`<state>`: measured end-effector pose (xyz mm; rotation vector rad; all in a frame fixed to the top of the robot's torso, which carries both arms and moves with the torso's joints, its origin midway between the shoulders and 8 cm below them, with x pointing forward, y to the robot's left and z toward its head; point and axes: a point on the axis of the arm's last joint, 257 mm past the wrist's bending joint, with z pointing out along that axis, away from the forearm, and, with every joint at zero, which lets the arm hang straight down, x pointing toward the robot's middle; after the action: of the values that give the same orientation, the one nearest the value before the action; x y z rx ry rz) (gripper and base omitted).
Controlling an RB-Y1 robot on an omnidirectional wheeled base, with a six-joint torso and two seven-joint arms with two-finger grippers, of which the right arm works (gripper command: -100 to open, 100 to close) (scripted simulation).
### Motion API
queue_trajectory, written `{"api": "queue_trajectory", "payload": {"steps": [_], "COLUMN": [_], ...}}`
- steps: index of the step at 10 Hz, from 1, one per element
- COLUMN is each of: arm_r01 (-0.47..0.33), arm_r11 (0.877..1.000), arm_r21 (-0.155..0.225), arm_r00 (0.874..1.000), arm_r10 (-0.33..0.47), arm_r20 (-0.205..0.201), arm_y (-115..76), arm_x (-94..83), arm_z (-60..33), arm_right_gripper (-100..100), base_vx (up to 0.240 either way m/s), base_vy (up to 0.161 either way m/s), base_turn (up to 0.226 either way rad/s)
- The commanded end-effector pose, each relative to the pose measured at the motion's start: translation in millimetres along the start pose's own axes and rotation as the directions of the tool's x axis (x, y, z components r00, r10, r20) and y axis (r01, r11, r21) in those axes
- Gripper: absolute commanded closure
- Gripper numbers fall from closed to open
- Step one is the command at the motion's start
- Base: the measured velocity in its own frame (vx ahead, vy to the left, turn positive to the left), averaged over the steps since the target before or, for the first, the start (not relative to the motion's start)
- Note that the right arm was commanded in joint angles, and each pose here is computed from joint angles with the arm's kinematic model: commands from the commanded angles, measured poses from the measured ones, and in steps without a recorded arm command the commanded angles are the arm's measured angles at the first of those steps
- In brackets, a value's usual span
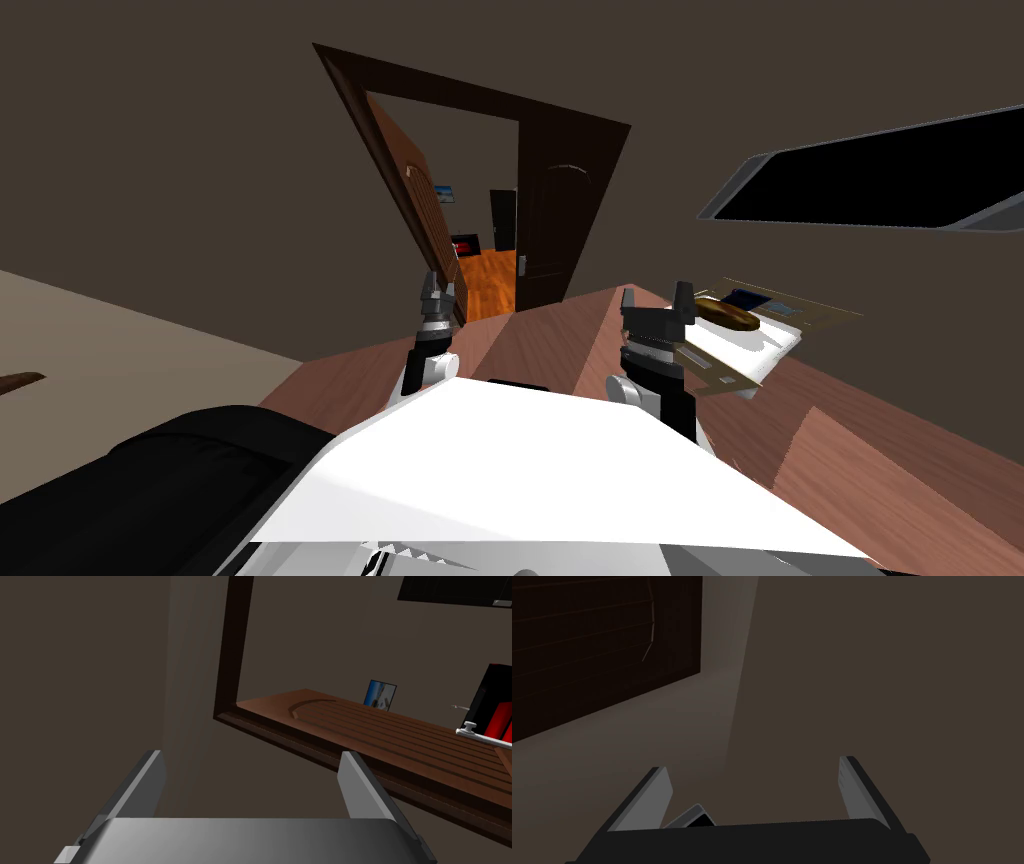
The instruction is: Push the door open
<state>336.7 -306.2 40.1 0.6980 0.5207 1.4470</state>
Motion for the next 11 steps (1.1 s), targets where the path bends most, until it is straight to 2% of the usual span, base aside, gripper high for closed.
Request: {"api": "queue_trajectory", "payload": {"steps": [1, 6, 9, 10, 11], "arm_r01": [-0.002, -0.009, -0.014, -0.016, -0.017], "arm_r11": [1.000, 0.997, 0.991, 0.986, 0.984], "arm_r21": [0.015, 0.080, 0.136, 0.169, 0.180], "arm_r00": [1.000, 0.999, 0.998, 0.996, 0.996], "arm_r10": [0.002, 0.012, 0.023, 0.030, 0.033], "arm_r20": [-0.008, -0.039, -0.065, -0.081, -0.086], "arm_y": [-6.5, -34.2, -57.9, -71.6, -76.1], "arm_x": [3.0, 16.3, 28.5, 36.1, 38.7], "arm_z": [-1.6, -9.9, -18.9, -24.9, -27.1], "arm_right_gripper": [-100, -100, -100, -100, -100], "base_vx": [0.106, 0.193, 0.208, 0.214, 0.187], "base_vy": [0.007, 0.002, -0.003, 0.007, 0.006], "base_turn": [0.002, 0.002, 0.002, 0.000, 0.004]}}
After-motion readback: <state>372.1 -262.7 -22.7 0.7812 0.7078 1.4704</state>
